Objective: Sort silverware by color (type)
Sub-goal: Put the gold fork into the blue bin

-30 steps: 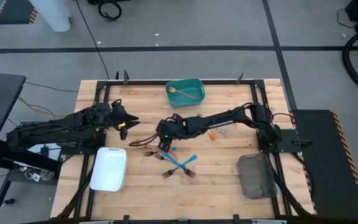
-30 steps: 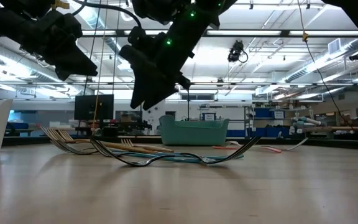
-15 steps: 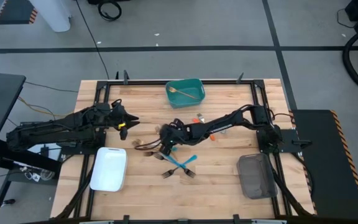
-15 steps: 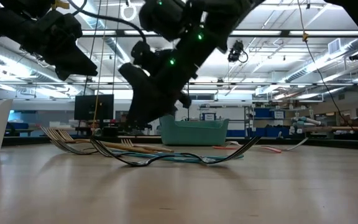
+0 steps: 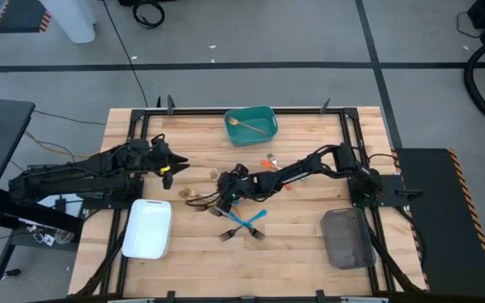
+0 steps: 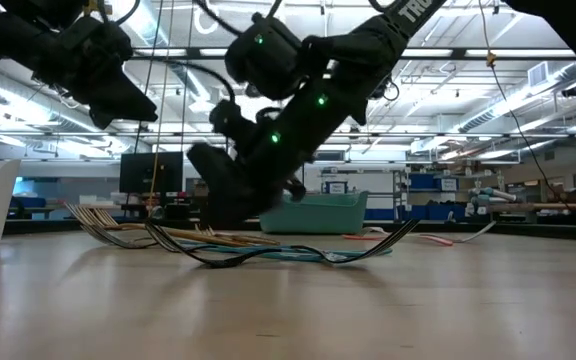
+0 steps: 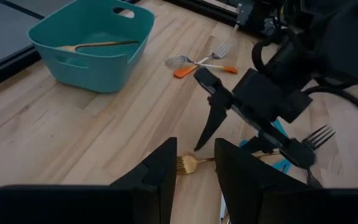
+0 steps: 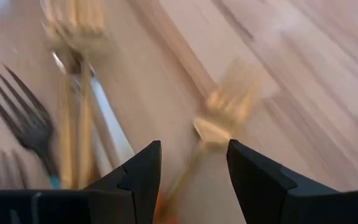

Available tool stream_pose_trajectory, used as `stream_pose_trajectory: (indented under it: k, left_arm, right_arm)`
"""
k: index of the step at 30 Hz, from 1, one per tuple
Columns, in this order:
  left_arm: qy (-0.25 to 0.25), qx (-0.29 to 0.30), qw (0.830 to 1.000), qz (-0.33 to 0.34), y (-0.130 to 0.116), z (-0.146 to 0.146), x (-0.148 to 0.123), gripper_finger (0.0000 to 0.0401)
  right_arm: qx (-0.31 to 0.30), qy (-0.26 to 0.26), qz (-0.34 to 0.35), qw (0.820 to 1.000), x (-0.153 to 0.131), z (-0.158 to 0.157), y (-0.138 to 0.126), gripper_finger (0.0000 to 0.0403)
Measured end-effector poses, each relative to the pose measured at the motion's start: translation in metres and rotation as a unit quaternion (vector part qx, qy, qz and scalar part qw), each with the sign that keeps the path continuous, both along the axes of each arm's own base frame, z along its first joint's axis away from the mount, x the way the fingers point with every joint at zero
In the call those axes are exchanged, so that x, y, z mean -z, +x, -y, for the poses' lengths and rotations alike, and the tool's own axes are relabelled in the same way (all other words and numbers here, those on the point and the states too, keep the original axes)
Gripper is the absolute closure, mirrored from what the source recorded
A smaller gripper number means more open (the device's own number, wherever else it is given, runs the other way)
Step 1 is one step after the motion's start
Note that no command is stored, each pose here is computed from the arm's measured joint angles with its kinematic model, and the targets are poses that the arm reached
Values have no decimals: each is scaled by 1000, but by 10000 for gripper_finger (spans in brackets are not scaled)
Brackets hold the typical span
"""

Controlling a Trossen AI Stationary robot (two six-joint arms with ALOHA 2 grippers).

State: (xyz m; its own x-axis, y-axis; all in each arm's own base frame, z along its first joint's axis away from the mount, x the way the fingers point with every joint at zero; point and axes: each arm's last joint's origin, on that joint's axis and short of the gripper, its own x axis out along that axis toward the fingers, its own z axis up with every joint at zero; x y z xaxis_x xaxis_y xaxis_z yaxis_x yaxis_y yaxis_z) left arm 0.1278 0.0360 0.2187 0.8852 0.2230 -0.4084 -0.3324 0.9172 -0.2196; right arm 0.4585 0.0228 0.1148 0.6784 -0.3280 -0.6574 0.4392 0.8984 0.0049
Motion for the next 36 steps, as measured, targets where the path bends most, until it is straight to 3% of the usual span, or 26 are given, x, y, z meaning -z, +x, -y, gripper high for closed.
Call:
stream_pose_trajectory:
  k: [12,26,36]
  left_arm:
    - [2,3,1000,-1,0,1,0,285]
    - [2,4,1000,-1,0,1,0,285]
    - [3,4,1000,-2,0,1,0,285]
  right_arm:
    - [6,12,-20,1000,7,7,-2,225]
    - [-13,43,-38,998,5,15,-4,385]
    - [-26,27,-56,998,-14,16,-11,385]
